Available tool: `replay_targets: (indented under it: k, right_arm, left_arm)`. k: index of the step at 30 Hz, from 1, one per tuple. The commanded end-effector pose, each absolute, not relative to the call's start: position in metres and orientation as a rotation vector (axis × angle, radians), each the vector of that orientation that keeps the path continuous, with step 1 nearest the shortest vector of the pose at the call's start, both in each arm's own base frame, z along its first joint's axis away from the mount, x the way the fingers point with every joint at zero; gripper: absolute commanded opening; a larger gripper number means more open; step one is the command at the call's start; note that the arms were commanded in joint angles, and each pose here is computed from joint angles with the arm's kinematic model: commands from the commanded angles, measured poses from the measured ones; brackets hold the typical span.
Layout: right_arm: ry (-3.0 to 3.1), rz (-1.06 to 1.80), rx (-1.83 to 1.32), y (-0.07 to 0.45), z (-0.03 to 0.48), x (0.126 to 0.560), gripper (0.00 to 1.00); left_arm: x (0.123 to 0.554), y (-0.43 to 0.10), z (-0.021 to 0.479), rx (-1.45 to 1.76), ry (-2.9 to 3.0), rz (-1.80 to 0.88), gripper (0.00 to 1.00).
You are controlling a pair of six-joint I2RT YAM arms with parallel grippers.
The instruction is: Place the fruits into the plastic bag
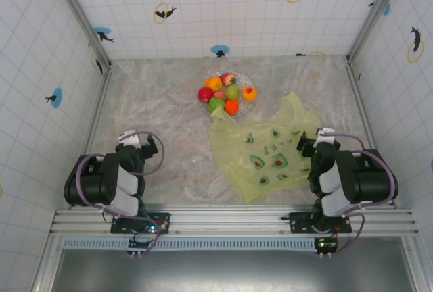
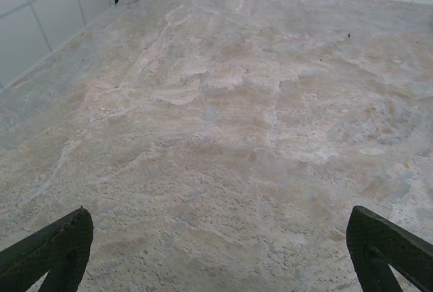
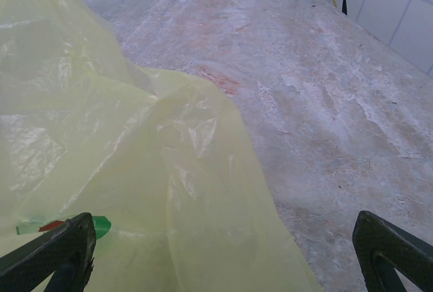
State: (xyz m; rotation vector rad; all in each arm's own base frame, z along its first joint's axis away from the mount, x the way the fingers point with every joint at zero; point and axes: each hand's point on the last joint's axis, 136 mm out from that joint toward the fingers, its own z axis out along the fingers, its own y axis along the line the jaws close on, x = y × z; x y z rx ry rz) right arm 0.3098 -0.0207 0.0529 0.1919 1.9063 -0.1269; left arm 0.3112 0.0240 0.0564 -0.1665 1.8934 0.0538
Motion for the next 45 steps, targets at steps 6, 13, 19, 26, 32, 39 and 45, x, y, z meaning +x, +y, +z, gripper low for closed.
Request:
replay_targets:
  k: [6, 13, 19, 26, 32, 39, 45]
  right_arm:
    - [1.867, -0.205, 0.299, -0.039, 0.067, 0.302, 1.0]
    - [1.753, -0.234, 0.518, -0.064, 0.107, 0.303, 1.0]
    - [1.767, -0.072, 0.607, -0.051, 0.138, 0.325, 0.98]
    - [1.93, 0.01, 0.385, 0.024, 0.138, 0.354, 0.96]
    - [2.01, -0.116, 0.302, 0.041, 0.115, 0.366, 0.97]
    - [2.081, -0.529, 0.155, 0.024, 0.093, 0.408, 0.73]
    - [2.084, -0.62, 0.038, 0.022, 0.101, 0.418, 0.19]
  left_arm:
    - [0.321, 0.034, 0.069, -0.23, 1.907, 0.086, 0.98]
    - [0.327, 0.05, 0.092, -0.516, 1.869, 0.021, 0.98]
    - [0.351, 0.003, 0.107, -0.606, 1.947, -0.375, 0.92]
    - [0.351, -0.097, 0.115, -0.353, 2.093, -0.586, 0.91]
    - [0.351, -0.133, 0.135, -0.225, 2.1, -0.622, 0.94]
    - [0.349, -0.134, 0.144, -0.205, 2.096, -0.608, 0.96]
    - [0.34, -0.13, 0.152, -0.199, 2.1, -0.575, 0.97]
